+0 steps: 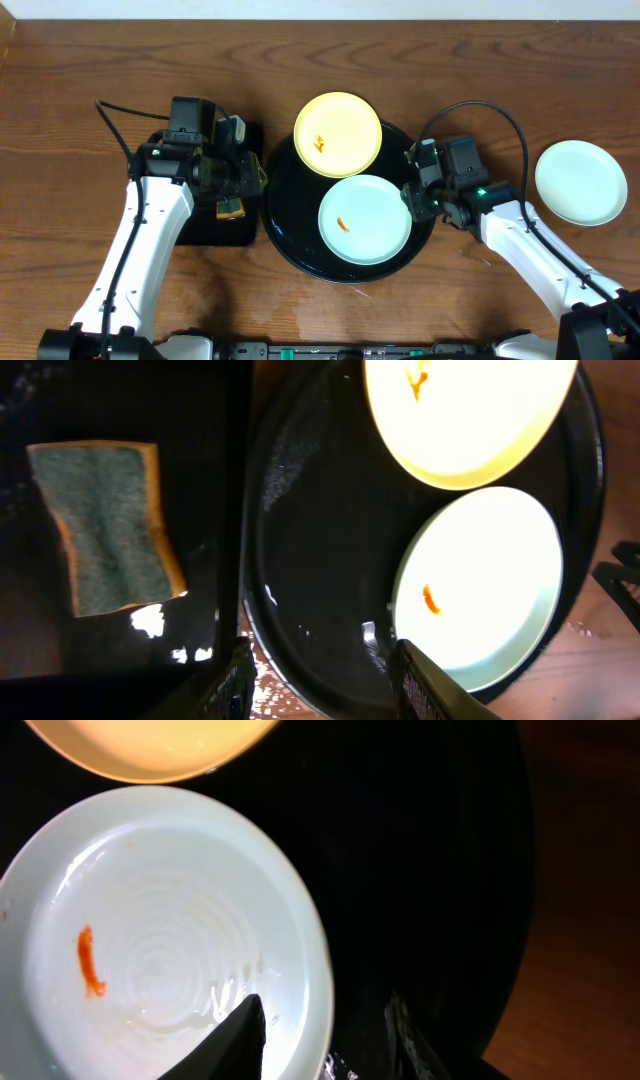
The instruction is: Clean dirty plates on tray and stack at the side
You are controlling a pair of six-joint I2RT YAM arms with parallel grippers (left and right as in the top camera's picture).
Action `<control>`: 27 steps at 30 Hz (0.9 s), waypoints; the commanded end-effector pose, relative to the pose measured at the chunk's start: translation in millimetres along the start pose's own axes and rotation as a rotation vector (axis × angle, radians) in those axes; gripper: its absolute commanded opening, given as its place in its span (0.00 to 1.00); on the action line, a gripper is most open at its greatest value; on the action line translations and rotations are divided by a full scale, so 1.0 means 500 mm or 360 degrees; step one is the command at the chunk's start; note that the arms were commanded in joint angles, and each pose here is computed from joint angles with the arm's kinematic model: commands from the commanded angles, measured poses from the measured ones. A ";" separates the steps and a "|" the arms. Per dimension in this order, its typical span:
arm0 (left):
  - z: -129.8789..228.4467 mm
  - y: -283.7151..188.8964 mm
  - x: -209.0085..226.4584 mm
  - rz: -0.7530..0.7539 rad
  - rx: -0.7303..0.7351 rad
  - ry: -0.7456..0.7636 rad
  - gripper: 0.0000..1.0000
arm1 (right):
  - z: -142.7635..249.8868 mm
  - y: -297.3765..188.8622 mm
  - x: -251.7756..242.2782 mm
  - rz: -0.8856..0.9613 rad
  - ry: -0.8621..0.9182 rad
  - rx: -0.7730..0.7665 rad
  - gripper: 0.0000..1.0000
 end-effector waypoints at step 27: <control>0.079 0.151 -0.164 -0.0047 0.0147 0.0144 0.46 | 0.030 0.109 -0.030 0.0011 0.0357 0.0203 0.01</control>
Point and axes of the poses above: each gripper's point midway between its finger pads, its own y axis out along the fingers, its own x axis along the line the jaws close on, z = x × y, the point moved 9 cm from there along -y, back along the fingers, and after that the axes turned 10 degrees about -y, right-handed, at the moved point
